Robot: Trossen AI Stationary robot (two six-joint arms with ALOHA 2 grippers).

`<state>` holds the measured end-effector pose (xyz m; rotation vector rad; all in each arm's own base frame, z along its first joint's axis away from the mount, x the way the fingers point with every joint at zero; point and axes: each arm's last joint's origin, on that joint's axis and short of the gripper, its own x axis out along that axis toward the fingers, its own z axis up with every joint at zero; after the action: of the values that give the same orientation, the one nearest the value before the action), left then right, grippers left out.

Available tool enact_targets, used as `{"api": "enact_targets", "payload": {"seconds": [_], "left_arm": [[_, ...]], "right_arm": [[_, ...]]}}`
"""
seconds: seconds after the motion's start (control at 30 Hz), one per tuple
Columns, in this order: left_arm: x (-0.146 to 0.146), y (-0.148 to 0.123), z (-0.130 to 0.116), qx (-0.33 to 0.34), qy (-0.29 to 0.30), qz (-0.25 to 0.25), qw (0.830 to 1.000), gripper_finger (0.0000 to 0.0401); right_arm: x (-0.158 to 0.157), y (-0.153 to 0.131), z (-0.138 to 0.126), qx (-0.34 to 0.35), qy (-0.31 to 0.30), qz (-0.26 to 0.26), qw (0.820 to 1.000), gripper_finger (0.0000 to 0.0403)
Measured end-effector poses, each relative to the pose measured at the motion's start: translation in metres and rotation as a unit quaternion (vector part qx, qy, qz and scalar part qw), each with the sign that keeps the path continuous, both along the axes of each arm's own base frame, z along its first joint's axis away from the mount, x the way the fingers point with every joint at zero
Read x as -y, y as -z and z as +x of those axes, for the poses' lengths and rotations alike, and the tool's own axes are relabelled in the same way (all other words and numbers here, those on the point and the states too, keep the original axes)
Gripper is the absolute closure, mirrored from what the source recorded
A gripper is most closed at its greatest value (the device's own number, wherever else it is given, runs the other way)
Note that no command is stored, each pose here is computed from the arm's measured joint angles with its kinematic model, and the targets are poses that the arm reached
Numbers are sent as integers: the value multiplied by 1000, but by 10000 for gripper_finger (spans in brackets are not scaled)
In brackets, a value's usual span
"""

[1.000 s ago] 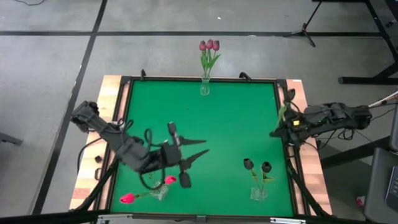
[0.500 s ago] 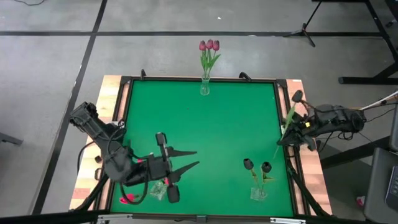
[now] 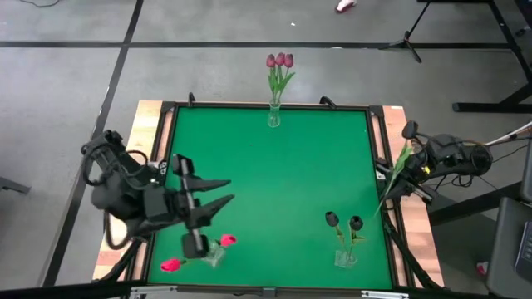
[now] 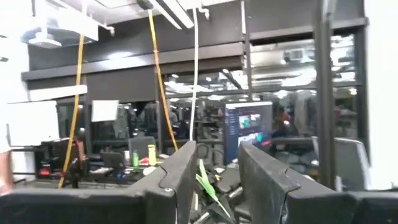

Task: Sort flowers into vase by color
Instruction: Put the black tulip into the bottom right transparent vase

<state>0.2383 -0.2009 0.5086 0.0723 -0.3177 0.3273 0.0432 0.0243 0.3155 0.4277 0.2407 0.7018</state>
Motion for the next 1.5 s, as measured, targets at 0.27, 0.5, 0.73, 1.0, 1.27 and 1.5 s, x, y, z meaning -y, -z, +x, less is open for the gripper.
{"api": "enact_targets", "payload": {"seconds": [0.27, 0.5, 0.73, 1.0, 1.27, 1.5], "left_arm": [[-10, -15, -31, -14, -5, -34, 999, 285], [-8, -10, -27, -32, 1, -13, 999, 285], [-16, -9, -20, -29, -9, -25, 999, 285], [-41, -12, -15, -19, 18, -65, 998, 285], [-99, 4, 22, -61, -74, -94, 991, 285], [-147, 37, 42, -160, -99, -149, 971, 285]], "right_arm": [[-5, -1, 16, 15, -33, -32, 999, 403], [-14, -24, 35, 87, -116, -35, 989, 403], [-13, -74, 10, 172, -114, -106, 973, 403], [-6, -104, -3, 59, -60, -211, 974, 403], [9, -98, -24, -10, 1, -206, 978, 403], [22, -65, -43, -14, 41, -197, 980, 403]]}}
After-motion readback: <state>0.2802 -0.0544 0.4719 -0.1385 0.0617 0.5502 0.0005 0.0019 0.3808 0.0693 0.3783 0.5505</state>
